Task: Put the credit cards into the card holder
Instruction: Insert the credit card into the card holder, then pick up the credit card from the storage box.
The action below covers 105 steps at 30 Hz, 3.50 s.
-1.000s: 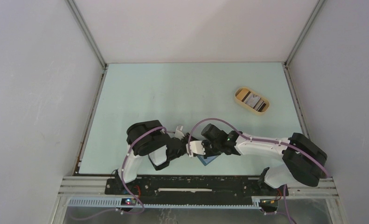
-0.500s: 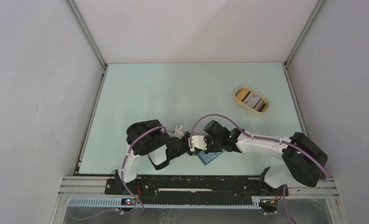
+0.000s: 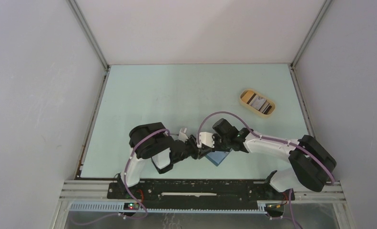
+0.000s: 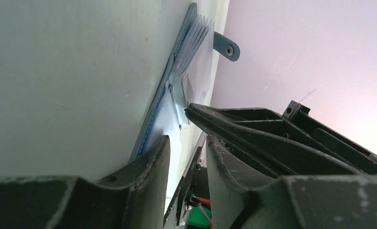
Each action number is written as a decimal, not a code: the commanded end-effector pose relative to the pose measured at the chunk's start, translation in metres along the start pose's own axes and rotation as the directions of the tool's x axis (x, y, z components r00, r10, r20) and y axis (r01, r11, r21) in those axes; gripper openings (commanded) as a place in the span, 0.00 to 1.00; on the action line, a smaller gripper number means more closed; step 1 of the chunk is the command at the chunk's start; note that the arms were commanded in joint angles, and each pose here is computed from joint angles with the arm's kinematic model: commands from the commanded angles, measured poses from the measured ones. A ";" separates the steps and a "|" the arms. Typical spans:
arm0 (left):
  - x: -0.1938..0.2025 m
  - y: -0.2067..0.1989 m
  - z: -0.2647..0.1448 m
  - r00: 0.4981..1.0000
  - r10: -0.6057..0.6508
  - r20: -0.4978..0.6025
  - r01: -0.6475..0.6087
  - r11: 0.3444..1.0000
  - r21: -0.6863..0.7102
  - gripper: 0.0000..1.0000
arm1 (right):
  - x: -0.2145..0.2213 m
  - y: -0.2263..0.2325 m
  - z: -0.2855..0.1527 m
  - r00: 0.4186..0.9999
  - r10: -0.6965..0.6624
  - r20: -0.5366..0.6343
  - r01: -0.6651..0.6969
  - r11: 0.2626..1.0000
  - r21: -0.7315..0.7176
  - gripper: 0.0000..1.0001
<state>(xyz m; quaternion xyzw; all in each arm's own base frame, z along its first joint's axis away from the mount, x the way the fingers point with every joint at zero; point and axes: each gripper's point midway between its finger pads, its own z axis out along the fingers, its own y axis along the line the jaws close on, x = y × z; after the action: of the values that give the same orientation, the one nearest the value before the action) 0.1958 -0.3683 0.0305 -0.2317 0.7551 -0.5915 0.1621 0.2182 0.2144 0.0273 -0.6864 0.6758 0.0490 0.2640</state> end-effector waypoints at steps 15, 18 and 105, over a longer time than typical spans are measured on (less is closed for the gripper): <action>0.000 -0.035 -0.024 0.977 0.214 0.004 -0.213 0.970 0.117 0.55 | -0.025 -0.010 -0.076 0.959 0.160 0.232 -0.130 0.982 -0.139 0.28; -0.003 -0.034 -0.032 0.966 0.256 0.019 -0.257 0.960 0.114 0.58 | -0.028 -0.019 -0.094 0.939 0.186 0.290 -0.160 0.981 -0.114 0.32; -0.201 -0.191 -0.182 -0.061 0.952 0.300 -0.655 0.189 -0.732 1.00 | 0.003 -0.182 -0.262 0.517 0.528 0.673 -0.723 0.691 0.014 0.84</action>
<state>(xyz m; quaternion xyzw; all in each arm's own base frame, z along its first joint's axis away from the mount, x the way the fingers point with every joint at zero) 0.2930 -0.1475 0.2245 0.0508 0.7180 -0.0409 0.6930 0.3052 0.0903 0.2725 -0.2891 0.7741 0.2569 0.5013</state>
